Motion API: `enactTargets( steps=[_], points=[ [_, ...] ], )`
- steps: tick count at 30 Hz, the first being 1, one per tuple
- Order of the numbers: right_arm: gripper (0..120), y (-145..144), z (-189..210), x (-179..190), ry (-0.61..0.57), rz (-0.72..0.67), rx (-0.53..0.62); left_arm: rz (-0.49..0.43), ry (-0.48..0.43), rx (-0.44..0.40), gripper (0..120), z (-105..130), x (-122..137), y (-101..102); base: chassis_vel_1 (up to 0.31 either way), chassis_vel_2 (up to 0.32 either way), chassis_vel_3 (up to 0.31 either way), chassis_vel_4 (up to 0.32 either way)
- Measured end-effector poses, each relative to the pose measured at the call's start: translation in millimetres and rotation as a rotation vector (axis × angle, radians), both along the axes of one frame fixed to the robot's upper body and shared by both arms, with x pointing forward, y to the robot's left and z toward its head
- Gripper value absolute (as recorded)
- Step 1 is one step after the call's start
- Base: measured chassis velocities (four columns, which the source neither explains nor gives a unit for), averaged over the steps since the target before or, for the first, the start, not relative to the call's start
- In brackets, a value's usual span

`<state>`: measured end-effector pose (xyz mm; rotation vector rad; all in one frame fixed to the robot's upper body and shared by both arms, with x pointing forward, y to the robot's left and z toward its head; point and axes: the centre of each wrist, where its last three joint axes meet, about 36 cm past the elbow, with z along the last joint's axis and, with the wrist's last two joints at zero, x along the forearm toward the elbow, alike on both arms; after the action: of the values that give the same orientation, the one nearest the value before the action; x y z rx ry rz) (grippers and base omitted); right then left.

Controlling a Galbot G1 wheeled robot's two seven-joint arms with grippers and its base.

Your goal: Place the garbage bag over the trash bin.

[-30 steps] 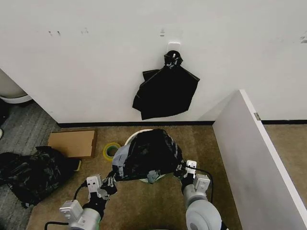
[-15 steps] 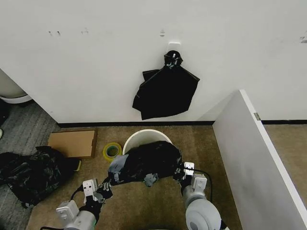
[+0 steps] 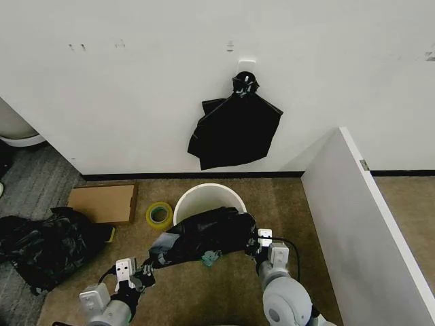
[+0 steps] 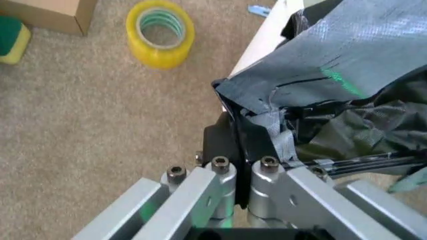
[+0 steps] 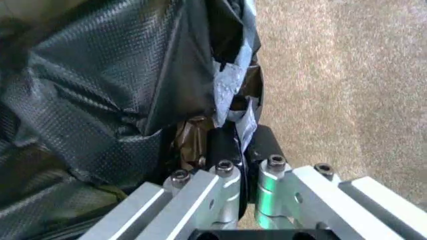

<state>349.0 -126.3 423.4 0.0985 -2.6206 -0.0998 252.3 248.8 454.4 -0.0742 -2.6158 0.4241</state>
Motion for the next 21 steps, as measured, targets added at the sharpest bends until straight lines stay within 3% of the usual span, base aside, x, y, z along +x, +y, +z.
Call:
enactTargets(
  steps=[21],
  points=[
    [0,3,-10,9,0.042,0.041,-0.060,-0.005,0.041,0.040,0,-16,8,-3,0.000,0.000,0.000,0.000]
  ],
)
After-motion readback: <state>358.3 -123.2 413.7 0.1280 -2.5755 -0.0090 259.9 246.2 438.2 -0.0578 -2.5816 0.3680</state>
